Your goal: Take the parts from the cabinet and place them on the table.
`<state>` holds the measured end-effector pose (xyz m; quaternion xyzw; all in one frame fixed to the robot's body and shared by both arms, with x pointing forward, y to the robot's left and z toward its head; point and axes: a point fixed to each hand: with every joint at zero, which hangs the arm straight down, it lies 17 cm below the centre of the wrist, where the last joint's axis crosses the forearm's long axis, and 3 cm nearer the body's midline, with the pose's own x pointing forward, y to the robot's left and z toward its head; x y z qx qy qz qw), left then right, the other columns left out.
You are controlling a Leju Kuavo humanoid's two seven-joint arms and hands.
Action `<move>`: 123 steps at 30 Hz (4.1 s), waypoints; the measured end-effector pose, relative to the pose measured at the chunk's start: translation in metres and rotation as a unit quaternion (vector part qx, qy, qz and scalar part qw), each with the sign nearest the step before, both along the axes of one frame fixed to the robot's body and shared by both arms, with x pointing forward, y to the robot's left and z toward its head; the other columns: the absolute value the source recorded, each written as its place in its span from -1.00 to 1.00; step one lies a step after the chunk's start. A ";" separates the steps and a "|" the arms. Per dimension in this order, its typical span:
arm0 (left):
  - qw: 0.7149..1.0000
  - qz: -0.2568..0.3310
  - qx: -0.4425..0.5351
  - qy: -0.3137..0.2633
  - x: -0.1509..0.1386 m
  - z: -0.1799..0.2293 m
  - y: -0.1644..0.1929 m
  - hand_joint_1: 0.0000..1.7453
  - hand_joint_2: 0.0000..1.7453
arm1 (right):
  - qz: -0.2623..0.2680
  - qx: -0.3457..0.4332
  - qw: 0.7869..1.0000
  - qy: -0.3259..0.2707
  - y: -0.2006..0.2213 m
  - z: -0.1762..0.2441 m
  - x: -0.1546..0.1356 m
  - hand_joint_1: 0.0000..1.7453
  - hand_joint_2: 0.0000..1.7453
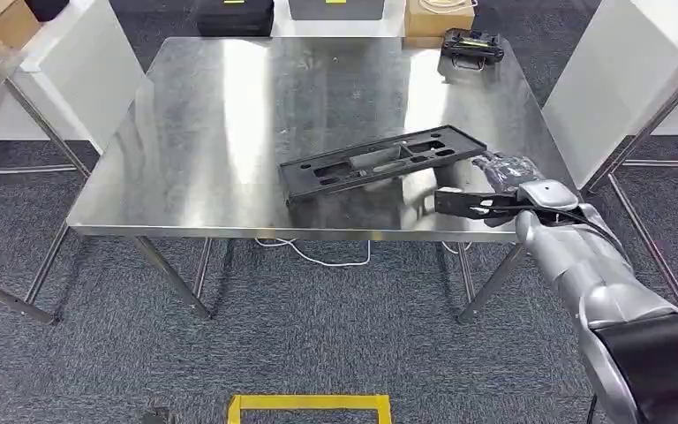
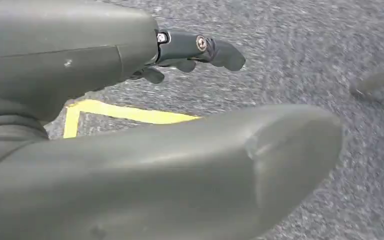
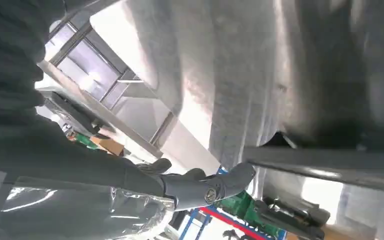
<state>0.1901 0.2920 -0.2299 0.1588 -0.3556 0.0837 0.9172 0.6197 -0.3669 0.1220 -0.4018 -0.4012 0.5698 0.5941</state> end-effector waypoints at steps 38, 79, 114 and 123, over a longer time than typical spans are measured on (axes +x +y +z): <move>1.000 0.022 -0.002 0.003 -0.006 -0.001 -0.004 -1.00 -1.00 | -0.247 -0.100 0.963 -0.041 -0.138 -0.032 -0.056 -1.00 -1.00; 1.000 -0.018 0.008 -0.014 0.008 0.005 -0.008 -1.00 -1.00 | -0.498 0.224 0.826 0.139 -0.074 -0.359 -0.455 -1.00 1.00; 0.999 -0.028 0.021 -0.009 0.033 0.011 -0.014 -1.00 -1.00 | -0.534 0.278 0.757 0.254 0.017 -0.393 -0.519 -1.00 1.00; 0.999 -0.028 0.023 -0.006 0.031 0.010 -0.010 -1.00 -1.00 | -0.533 0.280 0.753 0.264 0.024 -0.396 -0.528 -1.00 1.00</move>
